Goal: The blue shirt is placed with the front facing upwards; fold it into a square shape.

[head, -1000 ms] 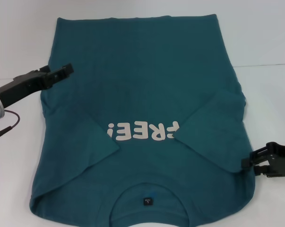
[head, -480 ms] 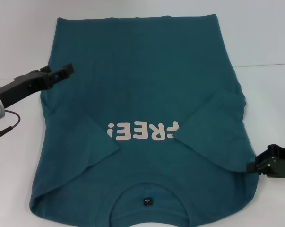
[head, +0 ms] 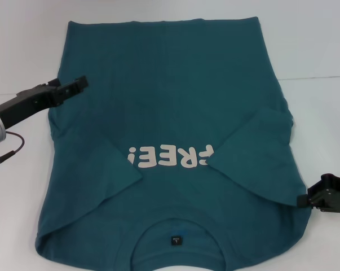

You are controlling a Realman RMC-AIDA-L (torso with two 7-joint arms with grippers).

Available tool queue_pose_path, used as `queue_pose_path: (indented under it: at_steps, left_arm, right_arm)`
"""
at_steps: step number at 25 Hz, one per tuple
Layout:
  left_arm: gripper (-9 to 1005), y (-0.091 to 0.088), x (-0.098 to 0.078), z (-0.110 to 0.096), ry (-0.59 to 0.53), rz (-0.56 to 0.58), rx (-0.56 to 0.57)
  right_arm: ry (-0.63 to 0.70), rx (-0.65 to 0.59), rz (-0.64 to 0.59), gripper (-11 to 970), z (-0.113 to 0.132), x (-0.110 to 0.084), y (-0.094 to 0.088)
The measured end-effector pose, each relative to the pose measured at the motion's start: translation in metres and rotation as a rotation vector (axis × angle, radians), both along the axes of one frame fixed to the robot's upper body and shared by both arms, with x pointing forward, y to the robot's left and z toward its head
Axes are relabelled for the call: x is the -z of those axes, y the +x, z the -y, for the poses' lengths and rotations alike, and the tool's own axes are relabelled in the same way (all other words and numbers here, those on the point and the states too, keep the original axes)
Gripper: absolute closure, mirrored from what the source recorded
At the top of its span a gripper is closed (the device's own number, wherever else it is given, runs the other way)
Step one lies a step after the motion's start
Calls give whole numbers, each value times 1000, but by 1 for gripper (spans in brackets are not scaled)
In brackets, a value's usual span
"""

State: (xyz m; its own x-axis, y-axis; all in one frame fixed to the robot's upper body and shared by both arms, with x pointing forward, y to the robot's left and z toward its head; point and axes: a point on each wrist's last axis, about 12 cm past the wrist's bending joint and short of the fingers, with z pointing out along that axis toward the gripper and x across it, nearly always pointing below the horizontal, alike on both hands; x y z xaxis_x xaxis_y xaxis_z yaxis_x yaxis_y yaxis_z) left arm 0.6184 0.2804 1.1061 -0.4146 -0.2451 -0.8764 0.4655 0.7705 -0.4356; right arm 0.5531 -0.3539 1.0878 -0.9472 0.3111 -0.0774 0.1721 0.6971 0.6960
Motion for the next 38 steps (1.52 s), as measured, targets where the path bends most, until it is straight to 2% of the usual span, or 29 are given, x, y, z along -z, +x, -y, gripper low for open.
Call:
queue_pose_path:
  at_steps: [15, 21, 29, 33, 38]
  left_arm:
    - [121, -2, 2, -5, -35, -20, -30]
    - [121, 1, 0, -22, -126, -145, -95]
    - [120, -9, 0, -44, -172, -256, -143]
    - [120, -18, 1, -56, -192, -370, -120]
    - [120, -33, -2, -73, -230, -457, -80]
  right_arm:
    - [-33, -65, 83, 910, 5, -8, -4]
    - [-46, -122, 140, 911, 2, -10, -2]
    - [-42, -168, 205, 914, -5, -10, 1]
    - [-41, -181, 220, 914, -10, -7, 1]
    - [-45, -199, 236, 914, -14, -6, 1]
